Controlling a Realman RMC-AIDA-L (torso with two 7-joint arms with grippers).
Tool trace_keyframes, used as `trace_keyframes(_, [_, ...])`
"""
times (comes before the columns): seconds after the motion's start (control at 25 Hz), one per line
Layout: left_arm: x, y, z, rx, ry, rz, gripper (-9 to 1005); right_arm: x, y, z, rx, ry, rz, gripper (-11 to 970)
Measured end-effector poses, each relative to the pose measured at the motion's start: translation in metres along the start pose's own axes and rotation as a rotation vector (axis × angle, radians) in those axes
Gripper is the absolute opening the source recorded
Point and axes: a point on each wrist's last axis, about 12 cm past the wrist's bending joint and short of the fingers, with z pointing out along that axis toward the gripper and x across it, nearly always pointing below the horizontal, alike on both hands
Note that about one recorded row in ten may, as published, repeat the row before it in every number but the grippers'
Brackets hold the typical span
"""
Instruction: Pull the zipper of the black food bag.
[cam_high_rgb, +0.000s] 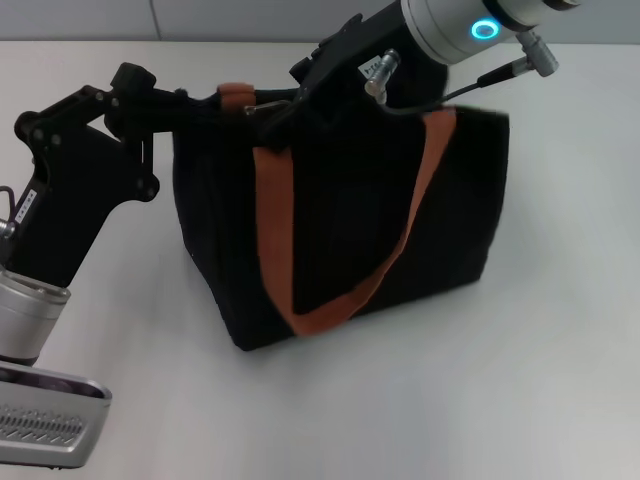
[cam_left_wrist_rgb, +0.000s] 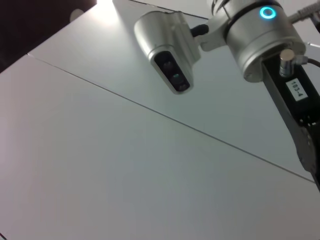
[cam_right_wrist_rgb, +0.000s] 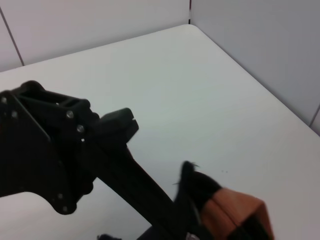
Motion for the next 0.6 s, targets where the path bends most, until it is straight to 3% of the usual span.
trace_keyframes(0.36, [0.0,0.003,-0.001,-0.017,-0.006,0.006,23,0.003,-0.013,-0.013,-0.043,-0.086,0.114,839])
trace_keyframes(0.6, [0.0,0.003,-0.002,-0.02,-0.002,0.005,23,0.008,-0.014,-0.018,-0.053,-0.061,0.124,837])
